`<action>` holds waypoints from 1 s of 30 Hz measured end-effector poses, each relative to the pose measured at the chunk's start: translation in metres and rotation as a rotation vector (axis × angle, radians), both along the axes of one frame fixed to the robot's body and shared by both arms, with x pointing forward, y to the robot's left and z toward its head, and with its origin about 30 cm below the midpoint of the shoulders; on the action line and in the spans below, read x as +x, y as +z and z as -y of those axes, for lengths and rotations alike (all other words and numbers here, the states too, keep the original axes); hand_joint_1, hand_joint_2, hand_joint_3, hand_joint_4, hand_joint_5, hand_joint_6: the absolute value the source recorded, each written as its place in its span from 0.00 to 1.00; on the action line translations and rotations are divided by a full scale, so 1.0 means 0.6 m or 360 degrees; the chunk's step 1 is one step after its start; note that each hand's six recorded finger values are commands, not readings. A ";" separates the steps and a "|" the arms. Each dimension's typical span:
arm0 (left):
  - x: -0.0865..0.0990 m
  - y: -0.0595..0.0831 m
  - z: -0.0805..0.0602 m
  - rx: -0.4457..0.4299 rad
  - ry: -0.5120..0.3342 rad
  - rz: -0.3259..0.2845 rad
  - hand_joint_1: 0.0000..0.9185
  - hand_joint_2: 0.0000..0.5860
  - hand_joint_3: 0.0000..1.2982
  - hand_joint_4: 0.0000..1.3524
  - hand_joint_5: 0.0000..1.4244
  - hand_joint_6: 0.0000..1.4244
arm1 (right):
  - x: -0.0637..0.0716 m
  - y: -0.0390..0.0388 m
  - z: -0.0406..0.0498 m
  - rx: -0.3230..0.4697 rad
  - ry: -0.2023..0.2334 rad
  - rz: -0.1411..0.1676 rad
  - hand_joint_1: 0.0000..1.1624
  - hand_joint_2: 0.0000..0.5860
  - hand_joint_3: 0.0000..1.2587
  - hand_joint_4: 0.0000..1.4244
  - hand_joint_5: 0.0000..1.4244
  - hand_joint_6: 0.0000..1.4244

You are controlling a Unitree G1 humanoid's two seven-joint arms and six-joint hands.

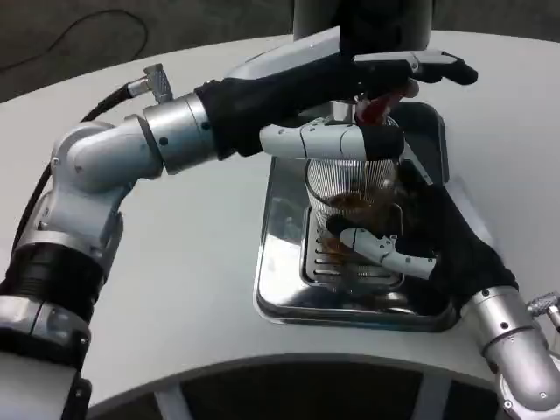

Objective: Grasp the cup under the faucet to collect the drink, then remove the cup.

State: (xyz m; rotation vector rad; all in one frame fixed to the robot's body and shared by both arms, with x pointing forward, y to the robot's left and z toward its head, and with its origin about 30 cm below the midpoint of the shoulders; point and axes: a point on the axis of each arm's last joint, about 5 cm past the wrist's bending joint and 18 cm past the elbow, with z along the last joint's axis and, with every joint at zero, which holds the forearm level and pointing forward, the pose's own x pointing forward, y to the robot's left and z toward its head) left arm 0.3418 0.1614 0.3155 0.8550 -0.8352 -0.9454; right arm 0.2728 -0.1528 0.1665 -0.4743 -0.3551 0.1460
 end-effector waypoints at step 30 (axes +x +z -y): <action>-0.003 0.007 0.004 0.0003 -0.0016 0.0040 0.00 0.13 0.14 0.05 0.06 0.04 | -0.002 -0.007 -0.037 0.0044 -0.0026 0.0072 0.64 0.37 0.14 0.16 0.20 0.20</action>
